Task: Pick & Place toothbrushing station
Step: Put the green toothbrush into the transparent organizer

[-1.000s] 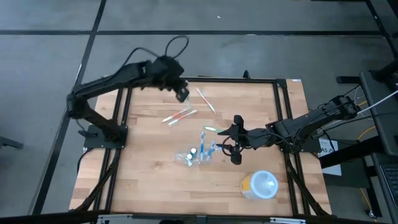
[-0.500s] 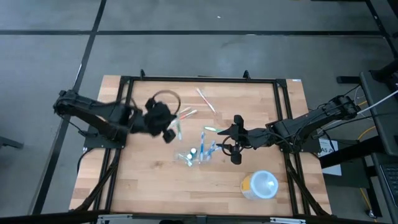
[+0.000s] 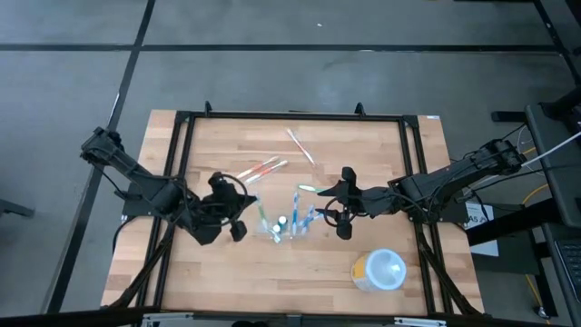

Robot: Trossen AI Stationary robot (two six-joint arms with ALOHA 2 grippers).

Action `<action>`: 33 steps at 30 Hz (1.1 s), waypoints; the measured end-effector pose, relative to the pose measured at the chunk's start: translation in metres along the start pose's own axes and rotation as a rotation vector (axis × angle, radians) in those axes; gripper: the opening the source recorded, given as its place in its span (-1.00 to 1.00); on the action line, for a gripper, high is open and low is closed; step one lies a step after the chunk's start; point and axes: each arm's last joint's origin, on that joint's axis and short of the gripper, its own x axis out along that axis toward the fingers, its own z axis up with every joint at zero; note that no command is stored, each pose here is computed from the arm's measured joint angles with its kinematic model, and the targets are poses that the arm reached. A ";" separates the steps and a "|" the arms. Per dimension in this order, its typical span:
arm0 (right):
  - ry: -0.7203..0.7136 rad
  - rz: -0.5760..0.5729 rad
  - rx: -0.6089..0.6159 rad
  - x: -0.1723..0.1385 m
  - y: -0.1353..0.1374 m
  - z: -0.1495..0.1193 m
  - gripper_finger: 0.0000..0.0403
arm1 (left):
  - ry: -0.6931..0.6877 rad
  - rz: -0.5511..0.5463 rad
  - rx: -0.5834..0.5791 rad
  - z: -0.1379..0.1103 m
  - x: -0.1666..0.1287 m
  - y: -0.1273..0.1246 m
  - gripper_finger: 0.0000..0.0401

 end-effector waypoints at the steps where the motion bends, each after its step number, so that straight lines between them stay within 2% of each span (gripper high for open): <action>1: -0.002 0.001 0.001 0.000 0.000 0.000 0.09 | 0.000 -0.002 0.000 0.000 -0.001 0.000 -0.99; 10: -0.002 0.001 0.000 0.000 0.000 0.000 0.09 | 0.027 0.007 0.016 -0.015 0.007 -0.014 -0.99; 16: -0.002 0.001 -0.003 0.000 0.000 0.000 0.09 | 0.077 0.055 0.031 -0.036 0.027 -0.029 -0.99; 21: -0.001 0.006 -0.003 0.000 0.000 0.000 0.09 | 0.118 0.128 0.096 -0.055 0.042 -0.035 -0.92; 25: 0.003 0.019 -0.005 0.000 0.001 0.000 0.09 | 0.134 0.180 0.082 -0.059 0.049 -0.031 -0.74; 33: 0.043 0.003 -0.030 0.000 -0.001 -0.004 0.09 | 0.124 0.204 0.084 -0.060 0.049 -0.030 -0.13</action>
